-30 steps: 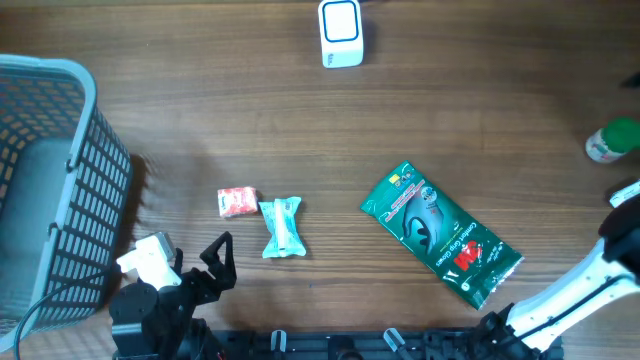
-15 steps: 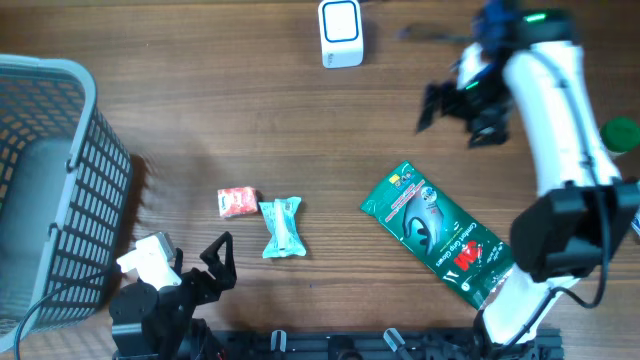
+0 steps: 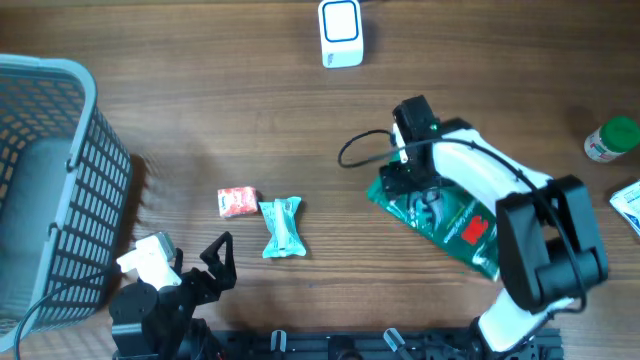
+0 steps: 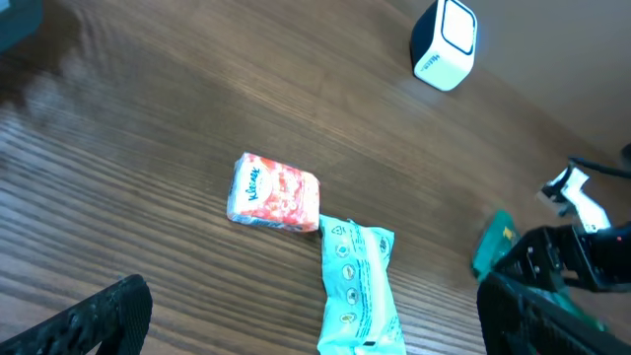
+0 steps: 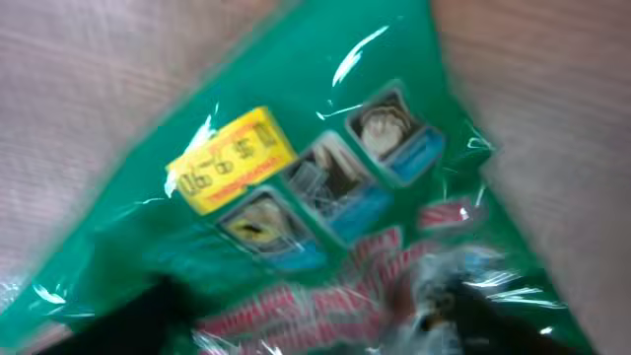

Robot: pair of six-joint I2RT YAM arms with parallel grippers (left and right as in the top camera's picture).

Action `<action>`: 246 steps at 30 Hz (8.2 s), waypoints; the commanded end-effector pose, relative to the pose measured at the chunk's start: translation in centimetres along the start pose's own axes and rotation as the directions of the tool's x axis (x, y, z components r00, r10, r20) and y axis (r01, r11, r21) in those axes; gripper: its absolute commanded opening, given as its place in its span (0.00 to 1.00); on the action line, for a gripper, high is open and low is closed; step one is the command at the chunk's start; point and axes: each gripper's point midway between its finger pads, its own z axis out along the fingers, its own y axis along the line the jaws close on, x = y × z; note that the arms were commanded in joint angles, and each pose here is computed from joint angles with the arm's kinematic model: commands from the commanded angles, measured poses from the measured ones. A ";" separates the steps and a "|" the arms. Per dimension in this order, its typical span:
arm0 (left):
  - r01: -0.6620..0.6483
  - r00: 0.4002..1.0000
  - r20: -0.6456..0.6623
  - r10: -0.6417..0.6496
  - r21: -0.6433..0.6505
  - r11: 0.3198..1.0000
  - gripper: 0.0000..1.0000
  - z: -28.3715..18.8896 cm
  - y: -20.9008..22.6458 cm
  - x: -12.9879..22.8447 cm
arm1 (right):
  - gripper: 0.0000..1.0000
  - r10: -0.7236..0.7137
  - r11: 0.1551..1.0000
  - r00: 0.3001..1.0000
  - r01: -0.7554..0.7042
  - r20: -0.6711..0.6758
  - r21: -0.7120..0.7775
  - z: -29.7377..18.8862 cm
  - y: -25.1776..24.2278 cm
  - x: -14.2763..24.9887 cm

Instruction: Scan the item barcode

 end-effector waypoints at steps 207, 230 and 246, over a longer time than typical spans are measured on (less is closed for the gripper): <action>0.006 1.000 0.003 -0.006 0.014 1.000 1.00 0.0 -0.2 0.0 | 0.04 -0.169 0.805 0.948 0.290 0.268 -0.518 -14.3 18.0 0.3; 0.006 1.000 0.003 -0.006 0.015 1.000 1.00 0.0 -0.2 0.0 | 0.04 -0.658 0.579 0.561 0.803 0.502 -0.138 -20.2 13.9 4.9; 0.006 1.000 0.003 -0.006 0.014 1.000 1.00 0.0 -0.2 0.0 | 0.04 0.292 0.809 0.869 -0.001 0.400 -0.588 -21.3 15.0 -5.3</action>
